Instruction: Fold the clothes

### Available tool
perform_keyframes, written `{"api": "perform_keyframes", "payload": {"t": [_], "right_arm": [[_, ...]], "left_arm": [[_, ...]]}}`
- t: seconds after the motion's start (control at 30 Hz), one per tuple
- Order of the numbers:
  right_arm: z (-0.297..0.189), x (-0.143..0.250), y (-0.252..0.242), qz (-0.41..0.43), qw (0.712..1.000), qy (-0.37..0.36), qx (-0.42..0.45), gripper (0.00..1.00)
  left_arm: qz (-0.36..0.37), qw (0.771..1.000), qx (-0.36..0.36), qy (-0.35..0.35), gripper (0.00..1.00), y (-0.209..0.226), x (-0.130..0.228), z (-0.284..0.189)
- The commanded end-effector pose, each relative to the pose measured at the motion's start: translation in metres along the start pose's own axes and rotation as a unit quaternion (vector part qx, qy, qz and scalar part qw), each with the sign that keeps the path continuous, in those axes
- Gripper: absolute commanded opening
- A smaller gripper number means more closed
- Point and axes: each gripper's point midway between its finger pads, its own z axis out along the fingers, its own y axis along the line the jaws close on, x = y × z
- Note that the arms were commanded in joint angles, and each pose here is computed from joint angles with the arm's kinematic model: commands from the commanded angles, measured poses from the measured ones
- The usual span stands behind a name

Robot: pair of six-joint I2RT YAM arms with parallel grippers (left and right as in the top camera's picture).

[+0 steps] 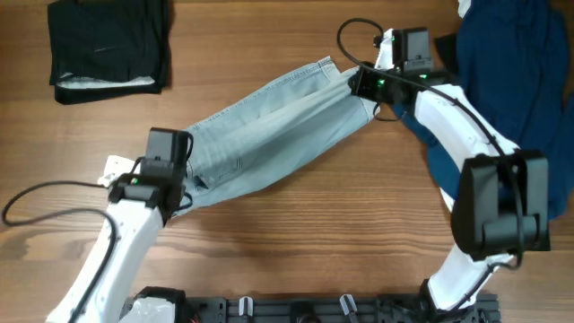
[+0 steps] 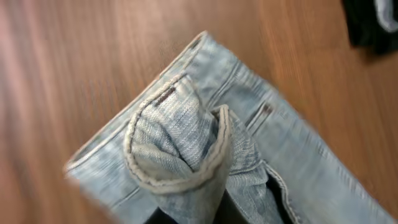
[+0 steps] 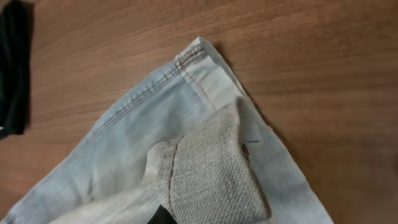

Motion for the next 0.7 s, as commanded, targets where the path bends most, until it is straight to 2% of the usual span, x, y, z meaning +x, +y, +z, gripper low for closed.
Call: {"api": "perform_keyframes", "payload": {"t": [0.0, 0.03, 0.07, 0.1, 0.17, 0.27, 0.4, 0.53, 0.57, 0.6, 0.63, 0.67], "right_arm": [[0.021, -0.021, -0.028, -0.003, 0.998, -0.043, 0.056, 0.21], [0.029, -0.025, -0.022, -0.022, 0.997, -0.055, 0.045, 0.92], [0.032, -0.029, -0.014, -0.055, 0.996, -0.064, 0.031, 0.99], [0.033, -0.033, -0.006, -0.078, 0.994, -0.072, 0.022, 1.0], [0.026, -0.035, 0.004, -0.095, 0.993, -0.071, 0.009, 1.0], [0.003, -0.04, 0.025, -0.127, 0.989, -0.067, -0.017, 1.0], [-0.031, -0.045, 0.048, -0.207, 0.975, -0.07, -0.032, 0.99], [-0.01, -0.027, 0.049, -0.234, 0.971, -0.042, -0.033, 0.98], [0.0, -0.022, 0.05, -0.236, 0.97, -0.036, -0.032, 0.89], [0.013, -0.016, 0.05, -0.238, 0.97, -0.029, -0.031, 0.72], [0.028, -0.005, 0.047, -0.231, 0.973, -0.014, -0.024, 0.48], [0.038, 0.004, 0.041, -0.213, 0.977, 0.001, -0.012, 0.36]], "left_arm": [[0.001, 0.996, -0.034, -0.081, 0.63, -0.001, -0.02, 0.03], [0.0, 0.995, -0.026, -0.1, 1.0, -0.011, -0.022, 0.04], [0.007, 0.993, -0.014, -0.115, 1.0, -0.019, -0.027, 0.042], [0.028, 0.992, 0.003, -0.121, 1.0, -0.03, -0.031, 0.042], [0.126, 0.985, 0.066, -0.1, 1.0, -0.07, -0.041, 0.032], [0.143, 0.984, 0.097, -0.036, 1.0, -0.082, -0.051, 0.003], [0.158, 0.98, 0.103, 0.071, 1.0, -0.059, -0.039, -0.027], [0.189, 0.971, 0.006, 0.144, 1.0, -0.01, -0.01, -0.018], [0.193, 0.969, -0.011, 0.154, 0.99, -0.003, -0.005, -0.013], [0.196, 0.967, -0.026, 0.163, 0.95, 0.003, -0.001, -0.008], [0.2, 0.963, -0.044, 0.173, 0.87, 0.011, 0.005, 0.0], [0.202, 0.961, -0.055, 0.179, 0.8, 0.015, 0.008, 0.004]]}}
